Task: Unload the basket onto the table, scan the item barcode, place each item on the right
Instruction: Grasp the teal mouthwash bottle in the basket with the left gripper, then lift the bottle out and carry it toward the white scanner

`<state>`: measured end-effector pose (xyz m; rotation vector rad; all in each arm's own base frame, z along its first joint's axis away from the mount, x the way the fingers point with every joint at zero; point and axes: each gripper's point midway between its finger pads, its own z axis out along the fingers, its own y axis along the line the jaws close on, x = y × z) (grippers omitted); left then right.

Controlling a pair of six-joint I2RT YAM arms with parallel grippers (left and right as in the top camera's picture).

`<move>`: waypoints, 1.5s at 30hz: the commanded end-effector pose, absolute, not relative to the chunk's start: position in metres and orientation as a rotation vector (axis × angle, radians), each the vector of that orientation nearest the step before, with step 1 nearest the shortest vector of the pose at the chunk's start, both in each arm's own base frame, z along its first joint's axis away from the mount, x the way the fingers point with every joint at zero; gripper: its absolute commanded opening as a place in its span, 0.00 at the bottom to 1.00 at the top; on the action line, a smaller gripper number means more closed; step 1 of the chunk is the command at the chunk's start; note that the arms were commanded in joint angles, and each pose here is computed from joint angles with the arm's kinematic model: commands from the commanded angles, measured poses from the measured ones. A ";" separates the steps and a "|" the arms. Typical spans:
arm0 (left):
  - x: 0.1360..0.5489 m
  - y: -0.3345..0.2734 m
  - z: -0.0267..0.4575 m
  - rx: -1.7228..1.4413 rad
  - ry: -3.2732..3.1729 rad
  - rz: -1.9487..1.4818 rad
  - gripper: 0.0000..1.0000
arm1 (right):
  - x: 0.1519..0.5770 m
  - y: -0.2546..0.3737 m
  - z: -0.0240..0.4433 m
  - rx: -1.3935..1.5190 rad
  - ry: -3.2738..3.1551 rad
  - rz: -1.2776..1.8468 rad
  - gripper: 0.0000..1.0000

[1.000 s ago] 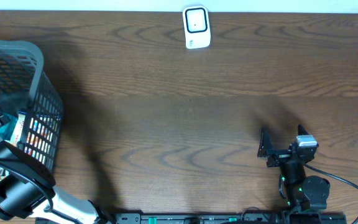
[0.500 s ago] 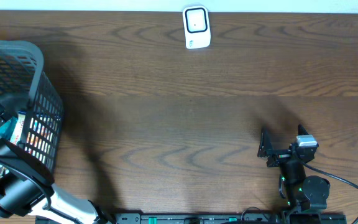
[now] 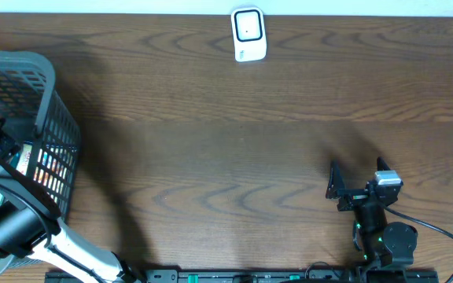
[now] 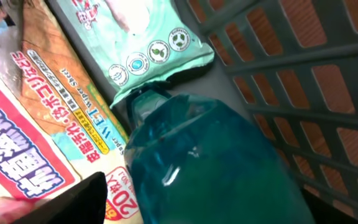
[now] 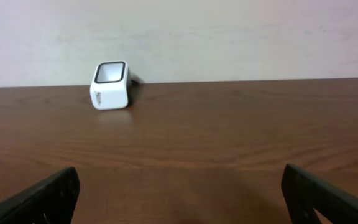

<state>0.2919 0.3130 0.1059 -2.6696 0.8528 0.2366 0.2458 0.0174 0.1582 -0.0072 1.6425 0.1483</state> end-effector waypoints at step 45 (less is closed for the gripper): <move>0.337 0.095 0.432 -1.623 1.350 -1.059 0.46 | 0.246 0.017 0.157 -0.017 1.646 0.138 0.99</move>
